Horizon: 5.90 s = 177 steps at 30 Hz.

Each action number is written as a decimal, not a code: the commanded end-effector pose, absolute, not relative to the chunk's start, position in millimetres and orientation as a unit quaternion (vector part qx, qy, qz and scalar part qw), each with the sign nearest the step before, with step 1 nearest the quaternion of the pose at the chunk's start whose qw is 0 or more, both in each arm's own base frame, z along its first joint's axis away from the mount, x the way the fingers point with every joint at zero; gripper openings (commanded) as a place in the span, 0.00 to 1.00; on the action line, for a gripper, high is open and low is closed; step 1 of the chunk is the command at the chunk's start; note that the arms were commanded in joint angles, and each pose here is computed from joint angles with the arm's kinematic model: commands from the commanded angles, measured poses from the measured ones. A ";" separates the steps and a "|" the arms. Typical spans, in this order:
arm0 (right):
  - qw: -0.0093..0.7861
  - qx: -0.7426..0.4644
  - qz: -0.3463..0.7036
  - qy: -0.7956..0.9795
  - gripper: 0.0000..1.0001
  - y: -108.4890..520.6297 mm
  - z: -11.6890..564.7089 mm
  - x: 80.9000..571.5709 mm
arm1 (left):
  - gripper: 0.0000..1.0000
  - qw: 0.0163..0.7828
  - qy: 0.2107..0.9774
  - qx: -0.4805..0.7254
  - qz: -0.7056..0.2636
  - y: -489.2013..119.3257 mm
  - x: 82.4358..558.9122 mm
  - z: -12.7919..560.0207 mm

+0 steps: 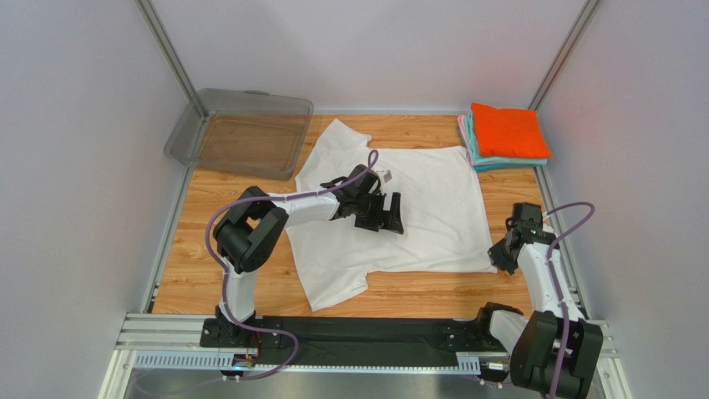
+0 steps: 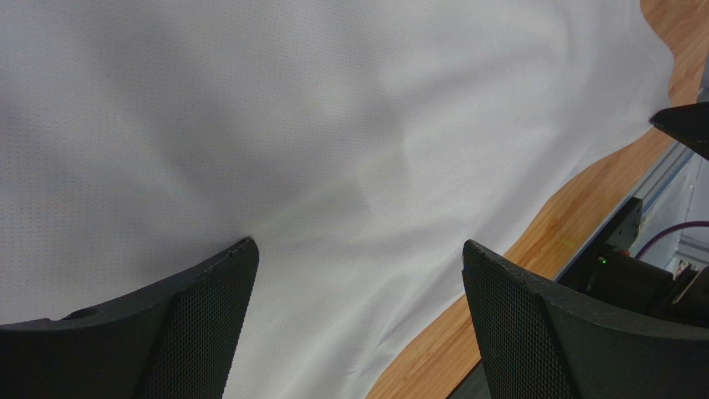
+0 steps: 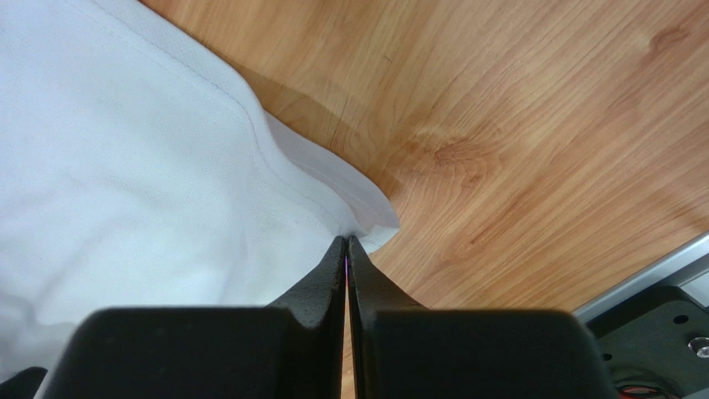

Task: Fold and stack the t-shirts
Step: Fold the tshirt

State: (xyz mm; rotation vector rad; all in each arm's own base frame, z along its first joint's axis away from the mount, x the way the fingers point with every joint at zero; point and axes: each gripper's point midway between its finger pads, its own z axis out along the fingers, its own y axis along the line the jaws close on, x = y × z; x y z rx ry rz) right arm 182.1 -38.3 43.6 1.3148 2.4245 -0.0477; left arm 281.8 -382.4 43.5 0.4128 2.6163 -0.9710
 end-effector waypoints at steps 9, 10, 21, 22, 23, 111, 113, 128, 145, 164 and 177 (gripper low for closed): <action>0.191 0.505 -0.053 0.840 0.17 -34.3 72.8 151.8 | 1.00 0.146 0.932 0.128 -0.306 -364.8 285.1 19.4; 0.193 0.505 -0.054 0.840 0.28 -34.6 74.8 150.0 | 1.00 0.144 0.933 0.129 -0.305 -364.1 284.5 19.4; 0.313 0.422 0.027 0.850 1.00 -27.1 139.1 202.4 | 1.00 0.187 0.916 0.151 -0.319 -360.6 286.3 71.4; 0.324 0.412 0.032 0.851 1.00 -26.4 145.4 204.9 | 1.00 0.189 0.917 0.153 -0.317 -358.6 283.7 76.8; 0.333 0.403 0.045 0.851 1.00 -23.1 151.5 207.8 | 1.00 0.204 0.913 0.151 -0.319 -355.7 285.1 91.6; 0.219 0.507 0.049 0.832 0.48 -6.6 8.0 169.7 | 0.00 0.191 0.934 -0.049 -0.299 -200.7 104.0 64.3; 0.213 0.505 0.053 0.835 0.35 -4.3 7.0 170.2 | 0.00 0.195 0.932 -0.048 -0.301 -201.4 105.3 66.5; 0.242 0.452 0.101 0.853 0.00 8.0 39.4 181.7 | 0.00 0.237 0.917 -0.046 -0.318 -208.8 121.6 99.8; 0.263 0.380 0.154 0.873 0.00 17.4 97.6 236.2 | 0.00 0.315 0.909 -0.056 -0.267 -214.2 197.0 152.0; 0.282 0.346 0.199 0.873 0.00 20.6 128.0 311.7 | 0.00 0.342 0.906 -0.107 -0.227 -193.0 274.9 166.5; 0.280 0.345 0.202 0.873 0.00 15.7 119.7 349.3 | 0.00 0.324 0.916 -0.126 -0.201 -187.8 323.1 151.6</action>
